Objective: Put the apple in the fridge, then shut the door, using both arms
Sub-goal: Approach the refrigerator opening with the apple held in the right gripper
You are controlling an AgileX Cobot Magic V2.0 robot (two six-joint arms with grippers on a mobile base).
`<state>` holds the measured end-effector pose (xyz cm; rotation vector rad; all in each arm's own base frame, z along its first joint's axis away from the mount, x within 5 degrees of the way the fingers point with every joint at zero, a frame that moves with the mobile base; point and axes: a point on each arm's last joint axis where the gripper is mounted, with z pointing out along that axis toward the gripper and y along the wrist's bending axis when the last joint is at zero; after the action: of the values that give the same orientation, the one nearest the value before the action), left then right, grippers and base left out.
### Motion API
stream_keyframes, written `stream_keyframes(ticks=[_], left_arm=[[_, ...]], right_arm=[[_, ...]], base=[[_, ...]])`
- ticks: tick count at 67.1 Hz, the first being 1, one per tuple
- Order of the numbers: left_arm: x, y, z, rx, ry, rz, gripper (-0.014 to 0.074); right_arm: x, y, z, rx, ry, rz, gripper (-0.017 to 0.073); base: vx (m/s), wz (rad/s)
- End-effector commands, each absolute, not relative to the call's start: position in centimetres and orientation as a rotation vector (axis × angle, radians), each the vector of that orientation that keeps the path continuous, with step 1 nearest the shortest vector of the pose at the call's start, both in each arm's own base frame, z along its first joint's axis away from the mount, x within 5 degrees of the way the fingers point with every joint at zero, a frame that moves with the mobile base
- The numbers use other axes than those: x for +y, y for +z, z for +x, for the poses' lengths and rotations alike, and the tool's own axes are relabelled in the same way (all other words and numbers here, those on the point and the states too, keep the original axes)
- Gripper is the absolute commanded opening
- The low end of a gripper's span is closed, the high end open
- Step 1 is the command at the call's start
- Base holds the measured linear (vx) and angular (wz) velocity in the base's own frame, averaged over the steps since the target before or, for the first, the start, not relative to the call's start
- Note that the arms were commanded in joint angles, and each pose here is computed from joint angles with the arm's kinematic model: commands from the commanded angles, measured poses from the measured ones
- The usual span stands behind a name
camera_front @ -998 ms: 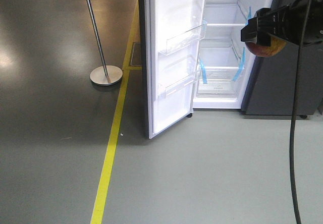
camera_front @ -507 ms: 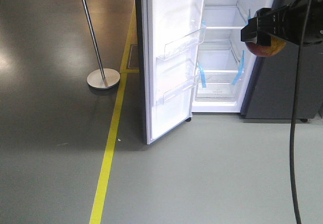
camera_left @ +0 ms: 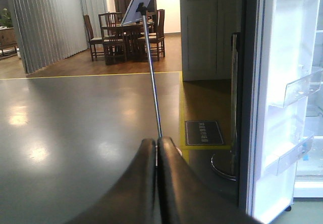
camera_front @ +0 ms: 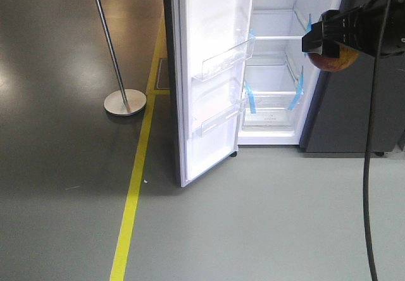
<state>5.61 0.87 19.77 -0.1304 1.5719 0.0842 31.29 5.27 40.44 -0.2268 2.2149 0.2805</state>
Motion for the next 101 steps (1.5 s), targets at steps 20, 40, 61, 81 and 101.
stream_keyframes(ticks=[20,40,61,81,101], left_arm=[[0.65,19.91,5.56,1.51,0.065,-0.108,-0.0008],[0.65,19.91,5.56,1.51,0.065,-0.108,-0.0008],[0.65,19.91,5.56,1.51,0.065,-0.108,-0.0008],[0.65,19.91,5.56,1.51,0.065,-0.108,-0.0008],[0.65,19.91,5.56,1.51,0.065,-0.108,-0.0008]], right_arm=[[5.19,43.1,30.57,2.079,0.277,-0.216,0.0105],[5.19,43.1,30.57,2.079,0.277,-0.216,0.0105],[5.19,43.1,30.57,2.079,0.277,-0.216,0.0105],[5.19,43.1,30.57,2.079,0.277,-0.216,0.0105],[5.19,43.1,30.57,2.079,0.277,-0.216,0.0105]], base=[[0.08,-0.01],[0.1,0.0],[0.12,0.0],[0.13,0.0],[0.12,-0.02]])
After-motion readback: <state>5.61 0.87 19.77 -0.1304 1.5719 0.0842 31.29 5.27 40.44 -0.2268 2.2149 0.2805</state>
